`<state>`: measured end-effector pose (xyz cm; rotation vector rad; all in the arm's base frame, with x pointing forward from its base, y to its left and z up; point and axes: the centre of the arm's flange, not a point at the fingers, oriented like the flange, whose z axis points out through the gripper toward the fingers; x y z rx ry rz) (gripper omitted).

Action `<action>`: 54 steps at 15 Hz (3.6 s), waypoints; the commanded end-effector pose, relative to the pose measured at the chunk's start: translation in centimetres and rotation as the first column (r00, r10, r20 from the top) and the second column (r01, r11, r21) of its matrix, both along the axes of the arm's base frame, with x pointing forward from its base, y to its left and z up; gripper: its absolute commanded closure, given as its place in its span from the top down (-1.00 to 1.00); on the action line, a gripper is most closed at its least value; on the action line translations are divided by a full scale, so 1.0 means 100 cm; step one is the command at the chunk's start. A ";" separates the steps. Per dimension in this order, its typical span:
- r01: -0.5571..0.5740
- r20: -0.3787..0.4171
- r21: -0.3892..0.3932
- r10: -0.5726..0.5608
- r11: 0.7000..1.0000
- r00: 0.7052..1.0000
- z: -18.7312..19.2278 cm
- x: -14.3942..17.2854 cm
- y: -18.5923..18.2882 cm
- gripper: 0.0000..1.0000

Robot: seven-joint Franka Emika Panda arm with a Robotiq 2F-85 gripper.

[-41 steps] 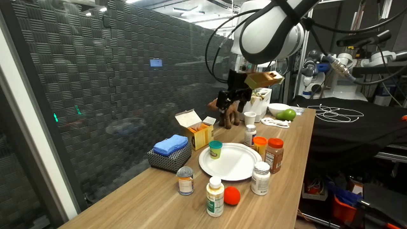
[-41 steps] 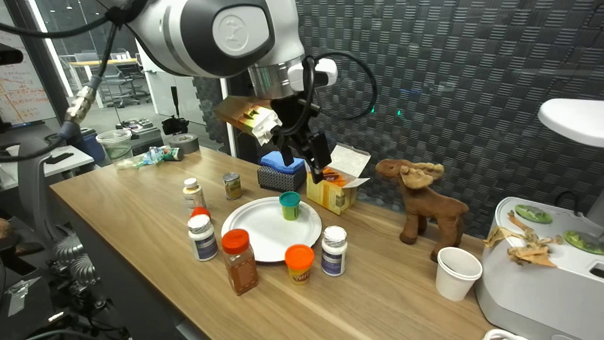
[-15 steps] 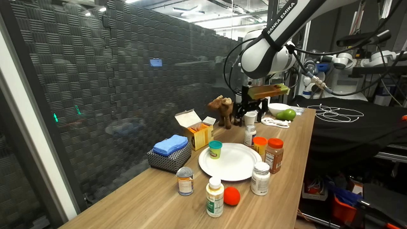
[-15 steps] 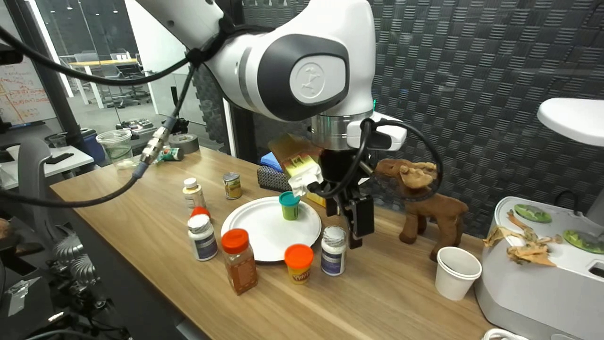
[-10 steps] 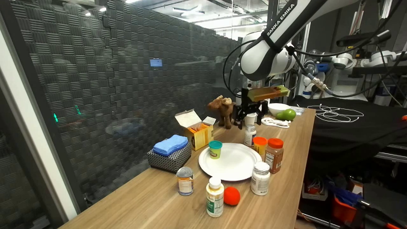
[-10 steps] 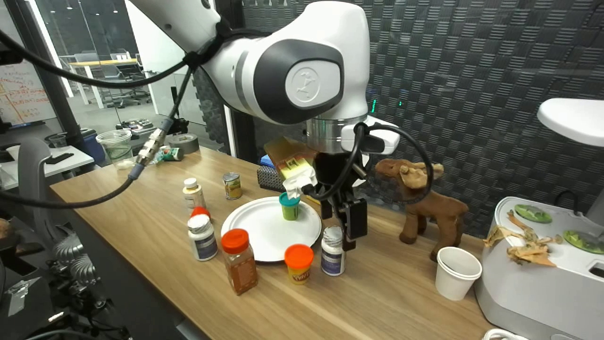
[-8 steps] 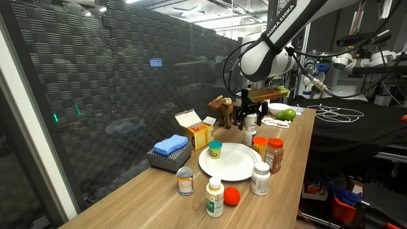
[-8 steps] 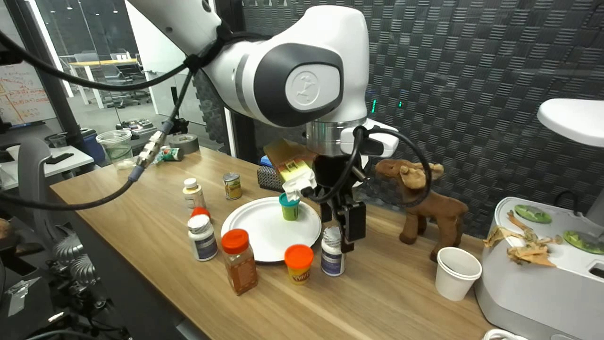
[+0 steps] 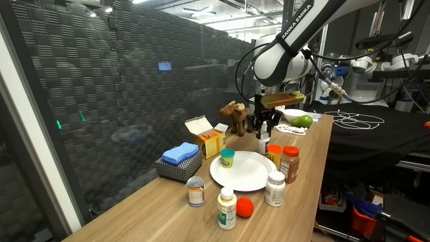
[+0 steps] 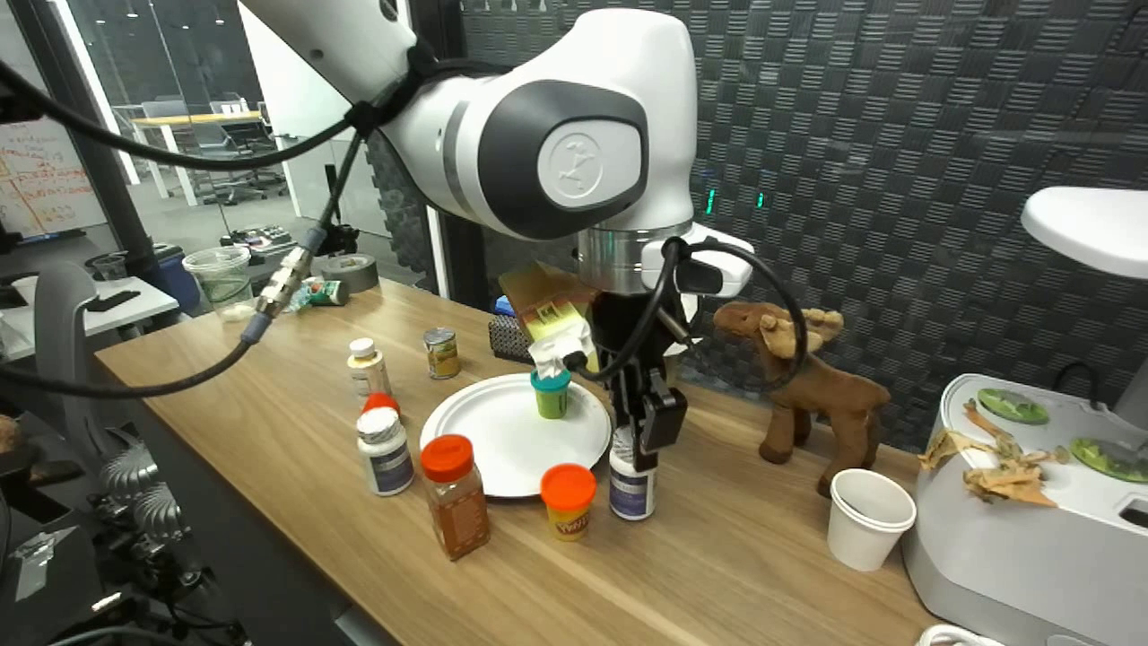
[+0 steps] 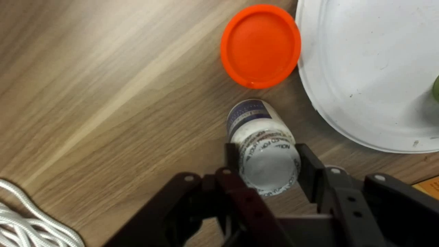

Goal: Pick up the bottles and small containers from the table and put them on the white plate.

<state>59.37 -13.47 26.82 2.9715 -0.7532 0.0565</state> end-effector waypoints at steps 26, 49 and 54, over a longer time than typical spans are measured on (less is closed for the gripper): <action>-0.193 0.102 0.063 0.186 0.979 0.977 0.031 0.005 0.102 -0.48; -0.236 0.135 0.063 0.226 0.970 0.965 0.044 -0.029 0.096 1.00; -0.183 0.199 0.049 0.170 0.982 0.965 0.053 -0.067 0.071 1.00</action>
